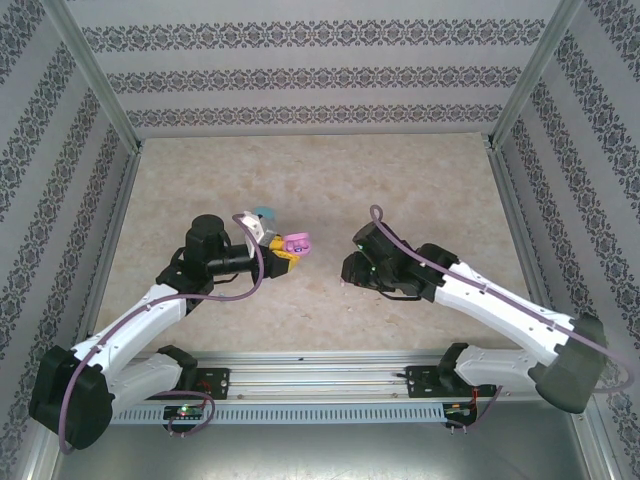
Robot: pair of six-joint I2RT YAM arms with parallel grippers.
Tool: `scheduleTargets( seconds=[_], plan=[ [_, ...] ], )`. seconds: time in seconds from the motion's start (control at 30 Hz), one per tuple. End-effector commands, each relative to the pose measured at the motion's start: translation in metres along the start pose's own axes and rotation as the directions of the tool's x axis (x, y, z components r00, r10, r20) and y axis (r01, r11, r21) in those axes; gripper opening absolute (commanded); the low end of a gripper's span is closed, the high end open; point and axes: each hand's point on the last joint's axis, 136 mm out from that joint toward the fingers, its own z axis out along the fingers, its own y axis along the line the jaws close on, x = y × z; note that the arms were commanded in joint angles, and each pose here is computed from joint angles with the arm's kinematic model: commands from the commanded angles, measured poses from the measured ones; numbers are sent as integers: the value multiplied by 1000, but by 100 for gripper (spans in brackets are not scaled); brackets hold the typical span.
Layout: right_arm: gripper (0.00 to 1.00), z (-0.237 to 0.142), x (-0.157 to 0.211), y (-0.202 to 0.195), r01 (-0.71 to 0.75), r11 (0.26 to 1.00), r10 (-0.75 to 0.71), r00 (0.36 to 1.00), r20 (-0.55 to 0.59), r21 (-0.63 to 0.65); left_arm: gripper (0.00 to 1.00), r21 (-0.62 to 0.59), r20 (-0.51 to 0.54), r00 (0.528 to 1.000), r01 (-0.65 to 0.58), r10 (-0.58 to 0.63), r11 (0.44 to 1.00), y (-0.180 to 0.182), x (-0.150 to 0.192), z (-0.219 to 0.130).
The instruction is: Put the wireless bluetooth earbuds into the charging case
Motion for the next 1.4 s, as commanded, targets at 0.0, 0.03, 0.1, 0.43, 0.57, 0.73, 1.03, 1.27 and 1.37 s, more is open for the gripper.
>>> scheduleTargets(
  seconds=[0.0, 0.03, 0.1, 0.43, 0.57, 0.73, 1.03, 1.27, 1.37],
  plan=[
    [38, 22, -1, 6, -20, 1000, 20, 999, -39, -14, 11, 8, -3, 999, -32, 32, 999, -5, -6, -1],
    [38, 29, 1, 4, -19, 1000, 19, 998, -58, 3, 12, 3, -8, 999, -32, 32, 999, -5, -4, -1],
    [41, 45, 3, 0, -21, 999, 23, 995, -94, 31, 11, -1, -15, 999, -36, 36, 999, -5, -3, -2],
    [48, 95, 12, -13, 4, 993, 22, 977, -210, 122, 11, -23, -38, 998, -47, 46, 999, -4, 4, -6],
    [48, 107, 12, -16, 25, 988, 12, 972, -236, 152, 11, -30, -42, 998, -50, 48, 998, -4, 5, -7],
    [50, 118, 10, -18, 66, 979, -13, 964, -265, 192, 11, -38, -50, 997, -55, 53, 998, -3, 7, -8],
    [50, 126, 1, -21, 138, 956, -57, 952, -300, 257, 12, -55, -60, 996, -67, 64, 996, -3, 9, -11],
    [49, 112, -4, -15, 158, 954, -81, 954, -288, 253, 12, -57, -60, 996, -66, 63, 996, -2, 9, -11],
    [49, 102, -8, -13, 151, 956, -83, 961, -264, 250, 12, -58, -56, 996, -67, 64, 996, -1, 8, -10]
  ],
)
